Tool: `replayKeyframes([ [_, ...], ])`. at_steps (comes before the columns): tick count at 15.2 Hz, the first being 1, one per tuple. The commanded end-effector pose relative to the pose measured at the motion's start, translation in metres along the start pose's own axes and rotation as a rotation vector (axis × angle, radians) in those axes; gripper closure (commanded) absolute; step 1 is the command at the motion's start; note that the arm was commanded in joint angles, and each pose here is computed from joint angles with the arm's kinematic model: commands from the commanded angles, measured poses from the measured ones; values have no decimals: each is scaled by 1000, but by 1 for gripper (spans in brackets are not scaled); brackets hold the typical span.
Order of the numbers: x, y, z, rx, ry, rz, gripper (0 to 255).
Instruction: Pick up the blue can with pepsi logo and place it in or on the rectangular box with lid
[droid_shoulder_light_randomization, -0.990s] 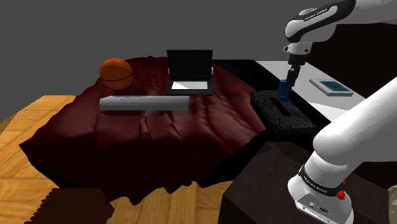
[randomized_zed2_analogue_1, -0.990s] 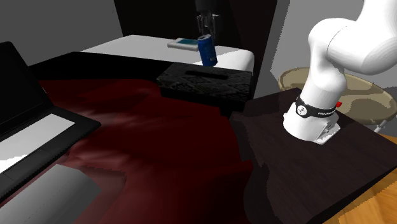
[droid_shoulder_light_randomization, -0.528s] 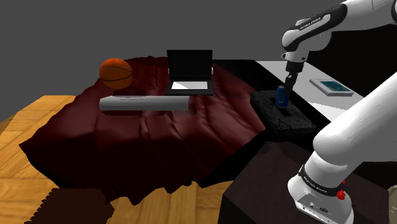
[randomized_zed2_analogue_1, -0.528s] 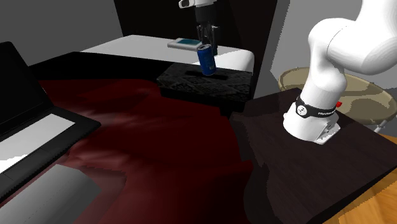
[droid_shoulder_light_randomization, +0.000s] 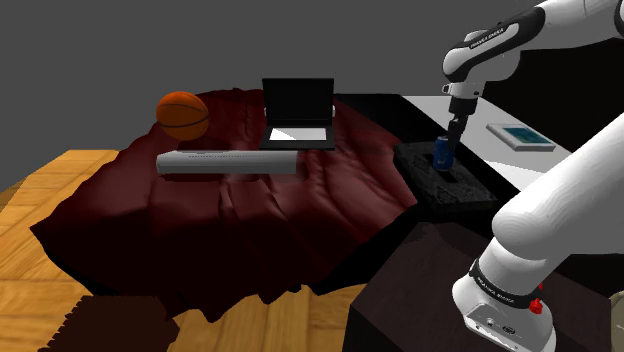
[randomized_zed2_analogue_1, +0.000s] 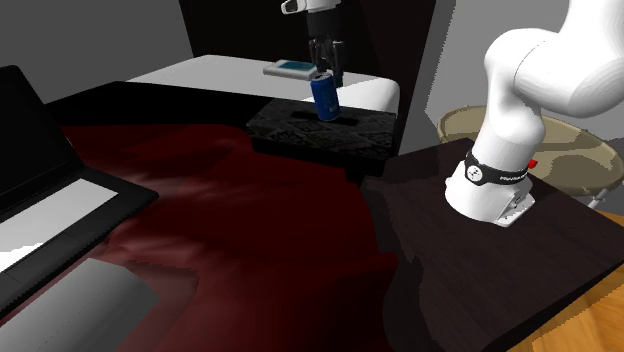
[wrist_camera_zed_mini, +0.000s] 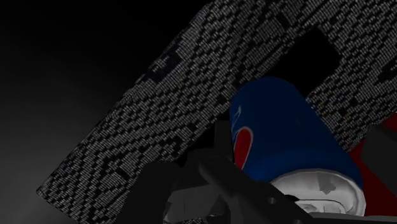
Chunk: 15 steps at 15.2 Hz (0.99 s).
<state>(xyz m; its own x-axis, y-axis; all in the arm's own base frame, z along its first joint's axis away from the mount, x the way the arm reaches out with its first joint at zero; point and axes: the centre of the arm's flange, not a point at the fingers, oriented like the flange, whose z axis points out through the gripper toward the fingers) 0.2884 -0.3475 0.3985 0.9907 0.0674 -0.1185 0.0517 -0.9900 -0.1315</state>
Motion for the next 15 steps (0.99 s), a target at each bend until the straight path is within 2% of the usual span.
replayKeyframes([
  [1,0,0,0,0,0,0,0],
  [5,0,0,0,0,0,0,0],
  [9,0,0,-50,0,0,0,0],
  [15,0,0,-50,0,0,0,0],
])
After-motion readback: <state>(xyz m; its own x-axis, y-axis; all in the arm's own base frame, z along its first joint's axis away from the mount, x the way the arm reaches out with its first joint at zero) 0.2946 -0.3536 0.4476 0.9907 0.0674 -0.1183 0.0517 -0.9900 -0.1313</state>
